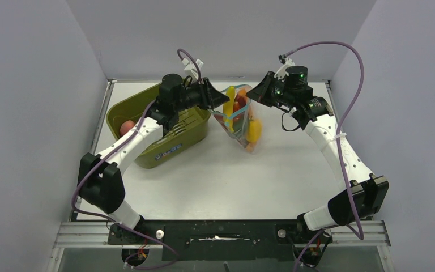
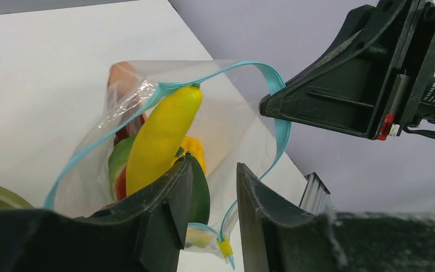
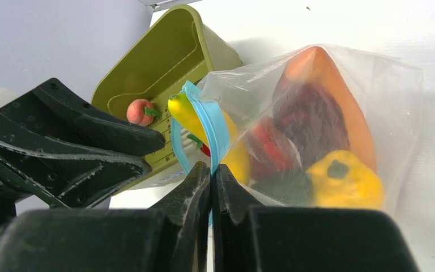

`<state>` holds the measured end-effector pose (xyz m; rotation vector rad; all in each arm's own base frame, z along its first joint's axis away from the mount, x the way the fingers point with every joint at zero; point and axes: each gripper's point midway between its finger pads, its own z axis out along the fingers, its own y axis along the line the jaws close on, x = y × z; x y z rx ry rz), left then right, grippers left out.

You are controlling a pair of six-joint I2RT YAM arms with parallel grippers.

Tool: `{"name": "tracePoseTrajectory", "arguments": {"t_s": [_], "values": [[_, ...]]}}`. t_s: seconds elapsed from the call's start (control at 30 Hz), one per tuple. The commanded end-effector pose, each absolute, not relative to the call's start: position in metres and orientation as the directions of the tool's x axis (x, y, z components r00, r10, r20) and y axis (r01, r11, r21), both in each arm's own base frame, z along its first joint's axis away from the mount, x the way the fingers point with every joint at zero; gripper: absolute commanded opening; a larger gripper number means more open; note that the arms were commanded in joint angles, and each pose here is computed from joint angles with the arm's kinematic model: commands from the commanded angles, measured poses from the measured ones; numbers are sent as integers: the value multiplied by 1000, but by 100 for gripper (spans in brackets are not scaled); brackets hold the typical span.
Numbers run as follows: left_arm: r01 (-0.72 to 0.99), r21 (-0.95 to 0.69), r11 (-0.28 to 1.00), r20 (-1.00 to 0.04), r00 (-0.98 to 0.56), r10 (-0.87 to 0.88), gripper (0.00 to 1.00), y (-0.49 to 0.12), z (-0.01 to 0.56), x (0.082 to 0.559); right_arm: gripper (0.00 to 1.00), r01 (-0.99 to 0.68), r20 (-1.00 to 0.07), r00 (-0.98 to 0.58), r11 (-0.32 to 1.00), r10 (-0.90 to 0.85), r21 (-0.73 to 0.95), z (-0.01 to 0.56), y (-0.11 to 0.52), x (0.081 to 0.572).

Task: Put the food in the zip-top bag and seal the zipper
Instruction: Place the fake fruit in the zipper food storage bag.

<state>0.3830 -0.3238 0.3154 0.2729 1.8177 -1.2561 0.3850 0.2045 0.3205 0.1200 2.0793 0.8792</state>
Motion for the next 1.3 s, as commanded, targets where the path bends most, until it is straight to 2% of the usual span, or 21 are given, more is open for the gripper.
{"name": "tracePoseTrajectory", "arguments": {"t_s": [0.0,0.27,0.43,1.27], "values": [[691,-574,439,-819,-489,-301,33,-341,347,383,0,-354,-750,-516,694,414,626,385,208,383],[643,-473,602,-880,-378,-288,33,-329,343,396,0,-361,-753,-510,692,415,625,388,208,380],[615,-446,650,-895,-322,-309,34,-317,343,399,0,-357,-746,-516,686,420,633,387,209,379],[747,-453,486,-891,-360,-277,33,-374,334,390,0,-397,-753,-521,667,401,630,391,224,379]]}}
